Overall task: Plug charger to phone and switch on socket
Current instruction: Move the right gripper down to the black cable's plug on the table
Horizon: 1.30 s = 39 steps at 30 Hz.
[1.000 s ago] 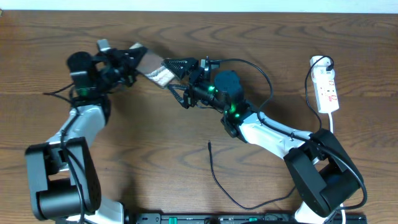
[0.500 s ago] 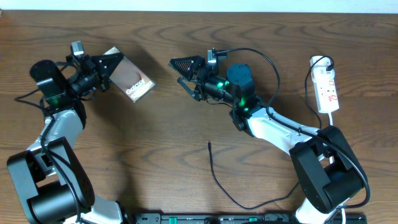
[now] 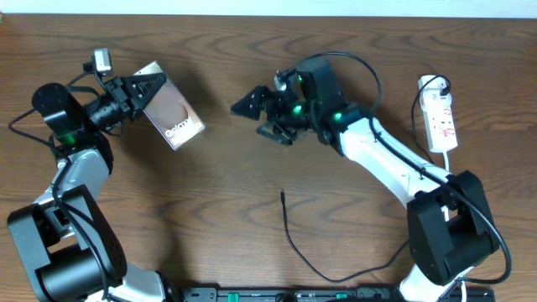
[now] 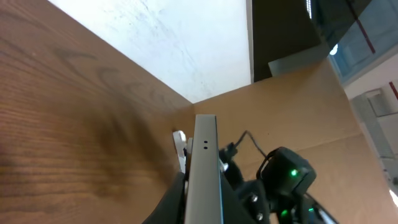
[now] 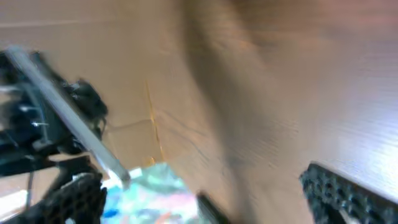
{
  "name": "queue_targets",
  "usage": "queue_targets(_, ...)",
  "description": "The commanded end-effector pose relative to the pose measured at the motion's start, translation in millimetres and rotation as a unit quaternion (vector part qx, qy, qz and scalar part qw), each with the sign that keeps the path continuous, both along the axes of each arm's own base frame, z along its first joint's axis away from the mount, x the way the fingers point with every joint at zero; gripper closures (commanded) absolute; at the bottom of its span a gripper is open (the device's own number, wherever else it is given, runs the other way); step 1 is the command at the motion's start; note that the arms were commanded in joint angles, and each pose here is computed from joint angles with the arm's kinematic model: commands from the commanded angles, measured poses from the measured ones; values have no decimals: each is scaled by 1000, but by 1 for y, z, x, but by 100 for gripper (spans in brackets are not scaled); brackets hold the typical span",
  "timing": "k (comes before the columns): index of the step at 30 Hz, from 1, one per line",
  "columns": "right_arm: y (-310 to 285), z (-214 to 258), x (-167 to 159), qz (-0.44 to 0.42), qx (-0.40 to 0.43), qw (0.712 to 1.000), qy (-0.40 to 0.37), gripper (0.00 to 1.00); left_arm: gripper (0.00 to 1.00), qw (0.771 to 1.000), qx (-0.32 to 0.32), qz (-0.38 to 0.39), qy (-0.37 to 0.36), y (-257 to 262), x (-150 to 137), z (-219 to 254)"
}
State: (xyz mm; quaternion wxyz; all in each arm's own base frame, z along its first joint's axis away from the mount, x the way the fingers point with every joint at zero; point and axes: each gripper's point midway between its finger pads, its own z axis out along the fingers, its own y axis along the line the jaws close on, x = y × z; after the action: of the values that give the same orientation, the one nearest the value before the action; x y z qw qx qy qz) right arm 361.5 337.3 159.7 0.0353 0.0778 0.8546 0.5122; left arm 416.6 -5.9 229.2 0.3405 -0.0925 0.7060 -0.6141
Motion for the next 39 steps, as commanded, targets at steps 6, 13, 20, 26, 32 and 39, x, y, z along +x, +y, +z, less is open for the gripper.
queue_targets(6, -71, -74, -44, 21, -279, 960, 34, 1, 93, 1000, 14, 4, -22, 12, -4, 1)
queue_targets(13, -69, -84, -68, 68, -332, 941, 17, 1, 93, 1000, 14, 4, -22, 12, -4, 1)
queue_targets(20, -67, -90, -80, 75, -377, 923, 1, 2, 93, 1000, 14, 4, -22, 12, -4, 1)
queue_targets(26, -72, -96, -104, 91, -426, 900, 10, 2, 93, 1000, 14, 4, -22, 12, -4, 1)
queue_targets(32, -65, -104, -114, 93, -452, 887, 0, 7, 92, 1000, 14, 4, -22, 12, -4, 1)
queue_targets(39, -64, -137, -124, 107, -477, 872, 33, 13, 93, 1000, 14, 4, -22, 12, -4, 1)
